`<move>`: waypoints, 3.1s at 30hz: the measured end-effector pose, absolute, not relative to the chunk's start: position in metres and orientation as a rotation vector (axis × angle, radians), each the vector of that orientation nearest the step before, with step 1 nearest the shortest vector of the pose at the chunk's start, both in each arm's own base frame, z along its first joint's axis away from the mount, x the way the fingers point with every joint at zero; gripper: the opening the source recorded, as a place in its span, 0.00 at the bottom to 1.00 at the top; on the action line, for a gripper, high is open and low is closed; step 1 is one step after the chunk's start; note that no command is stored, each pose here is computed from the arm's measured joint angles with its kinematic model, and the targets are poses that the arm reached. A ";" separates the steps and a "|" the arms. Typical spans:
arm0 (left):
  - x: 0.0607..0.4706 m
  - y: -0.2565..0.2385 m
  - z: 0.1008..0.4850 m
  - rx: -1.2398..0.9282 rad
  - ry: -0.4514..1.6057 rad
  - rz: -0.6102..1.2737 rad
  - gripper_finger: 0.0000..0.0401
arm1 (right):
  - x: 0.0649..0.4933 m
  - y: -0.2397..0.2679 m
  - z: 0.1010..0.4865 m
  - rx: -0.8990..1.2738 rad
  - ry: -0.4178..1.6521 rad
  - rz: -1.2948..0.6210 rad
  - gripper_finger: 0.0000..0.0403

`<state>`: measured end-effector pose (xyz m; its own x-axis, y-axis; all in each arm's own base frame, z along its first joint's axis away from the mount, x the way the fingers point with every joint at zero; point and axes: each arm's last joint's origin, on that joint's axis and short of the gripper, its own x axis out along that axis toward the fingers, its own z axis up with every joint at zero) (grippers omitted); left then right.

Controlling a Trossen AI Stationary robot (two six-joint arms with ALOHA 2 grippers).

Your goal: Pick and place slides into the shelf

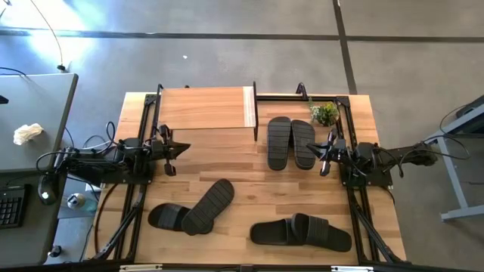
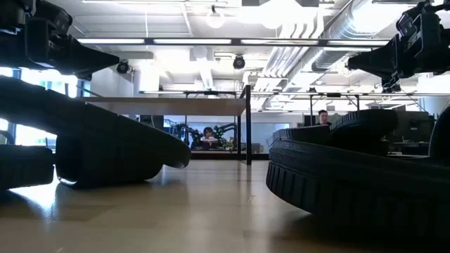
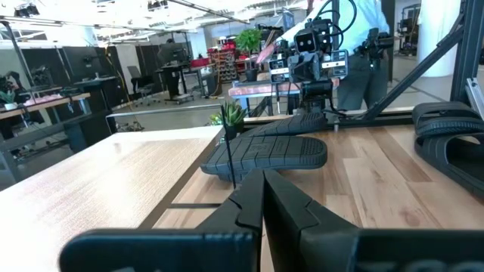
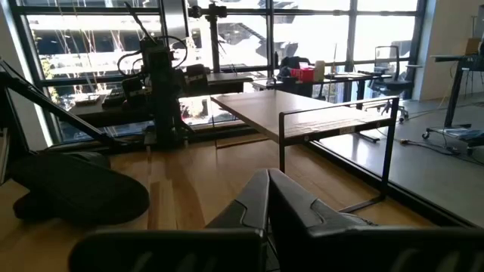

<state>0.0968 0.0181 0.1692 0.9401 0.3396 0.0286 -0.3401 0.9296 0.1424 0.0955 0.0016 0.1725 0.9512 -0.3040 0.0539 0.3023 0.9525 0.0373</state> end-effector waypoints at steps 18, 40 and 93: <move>0.095 0.022 0.171 0.099 -0.021 0.487 0.00 | 0.095 0.002 0.174 0.037 -0.080 -0.308 0.00; 0.085 0.013 0.215 -0.917 -0.594 -0.055 0.00 | 0.077 -0.001 0.223 0.914 -0.702 -0.056 0.00; 0.244 -0.034 0.269 -0.726 0.434 -0.418 0.00 | 0.097 0.167 0.293 1.259 1.046 -0.276 0.00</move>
<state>0.2438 -0.0339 0.2688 0.8316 -0.5048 -0.2315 0.2125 0.6744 -0.7071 0.0974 0.1668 0.2927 0.5374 0.3544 -0.7653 0.6862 0.3437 0.6411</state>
